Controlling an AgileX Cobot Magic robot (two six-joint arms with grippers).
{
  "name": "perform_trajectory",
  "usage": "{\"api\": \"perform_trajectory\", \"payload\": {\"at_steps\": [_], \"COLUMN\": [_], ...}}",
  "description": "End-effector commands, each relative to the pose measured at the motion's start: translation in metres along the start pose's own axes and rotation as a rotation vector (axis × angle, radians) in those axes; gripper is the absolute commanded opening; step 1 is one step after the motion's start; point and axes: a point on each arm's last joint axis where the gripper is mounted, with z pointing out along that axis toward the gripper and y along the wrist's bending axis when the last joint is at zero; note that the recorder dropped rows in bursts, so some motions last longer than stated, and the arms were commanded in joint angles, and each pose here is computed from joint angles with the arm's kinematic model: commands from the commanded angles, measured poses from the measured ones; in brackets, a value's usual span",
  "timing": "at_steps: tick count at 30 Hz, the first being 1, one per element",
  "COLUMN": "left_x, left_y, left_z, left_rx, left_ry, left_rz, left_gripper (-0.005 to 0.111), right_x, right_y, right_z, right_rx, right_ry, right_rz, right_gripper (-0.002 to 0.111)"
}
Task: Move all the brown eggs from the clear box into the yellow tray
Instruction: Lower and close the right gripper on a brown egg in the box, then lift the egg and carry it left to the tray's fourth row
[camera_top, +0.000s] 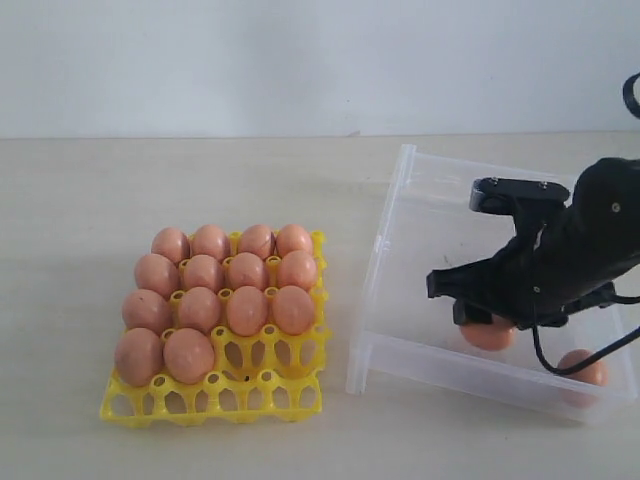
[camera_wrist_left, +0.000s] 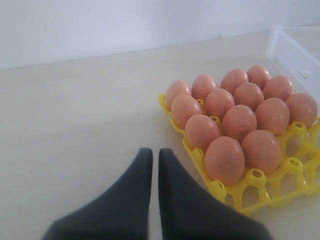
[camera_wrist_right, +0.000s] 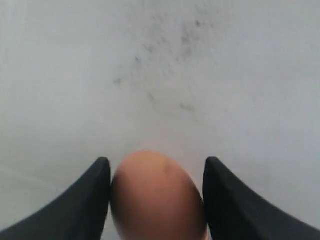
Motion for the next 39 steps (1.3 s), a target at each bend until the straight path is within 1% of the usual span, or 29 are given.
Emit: {"api": "perform_trajectory", "payload": {"at_steps": [1,3,6,10,14,17,19,21,22,23,24,25,29,32,37,39], "left_x": [0.0,0.0,0.0,0.0,0.0,0.0,0.0,0.0,0.0,0.0,0.0,0.0,0.0,0.0,0.0,0.0], "left_y": [0.0,0.0,0.0,0.0,0.0,0.0,0.0,0.0,0.0,0.0,0.0,0.0,0.0,0.0,0.0,0.0], "left_z": [0.0,0.0,0.0,0.0,0.0,0.0,0.0,0.0,0.0,0.0,0.0,0.0,0.0,0.0,0.0,0.0], "left_rx": [0.004,0.004,0.004,0.004,0.004,0.004,0.004,0.004,0.004,0.004,0.004,0.004,0.004,0.004,0.004,0.004], "left_ry": [-0.004,-0.004,-0.004,-0.004,-0.004,-0.004,-0.004,-0.004,-0.004,-0.004,-0.004,-0.004,-0.004,-0.004,-0.004,-0.004], "left_rz": [-0.005,-0.005,-0.005,-0.005,-0.005,-0.005,-0.005,-0.005,-0.005,-0.005,-0.005,-0.005,-0.005,-0.005,-0.005,-0.005], "left_gripper": [0.004,0.004,0.004,0.004,0.004,0.004,0.004,0.004,0.004,0.004,0.004,0.004,0.004,0.004,0.004,0.004], "right_x": [-0.007,-0.004,0.005,0.02,0.028,0.039,0.048,0.059,0.063,0.068,0.071,0.076,0.082,0.084,0.091,0.093], "right_y": [0.01,0.014,0.018,0.025,0.033,0.04,0.052,0.073,0.088,0.104,0.111,0.121,0.137,0.152,0.162,0.163], "right_z": [0.004,0.004,-0.001,-0.018,-0.031,-0.031,-0.029,-0.023,-0.018,-0.012,-0.008,0.002,0.028,0.032,0.032,0.033], "right_rx": [-0.062,-0.104,-0.201,-0.418,-0.586,-0.668,-0.712,-0.774,-0.816,-0.866,-0.887,-0.909,-0.869,-0.888,-0.892,-0.871], "right_ry": [-0.267,-0.404,-0.614,-0.876,-0.983,-0.933,-0.899,-0.849,-0.821,-0.779,-0.748,-0.692,-0.652,-0.628,-0.595,-0.581], "right_rz": [-0.067,-0.068,-0.121,-0.212,-0.236,-0.309,-0.348,-0.397,-0.408,-0.387,-0.361,-0.296,-0.199,-0.218,-0.235,-0.23], "right_gripper": [0.0,0.0,0.0,0.0,0.0,0.0,0.0,0.0,0.0,0.0,0.0,0.0,0.0,0.0,0.0,0.0]}}
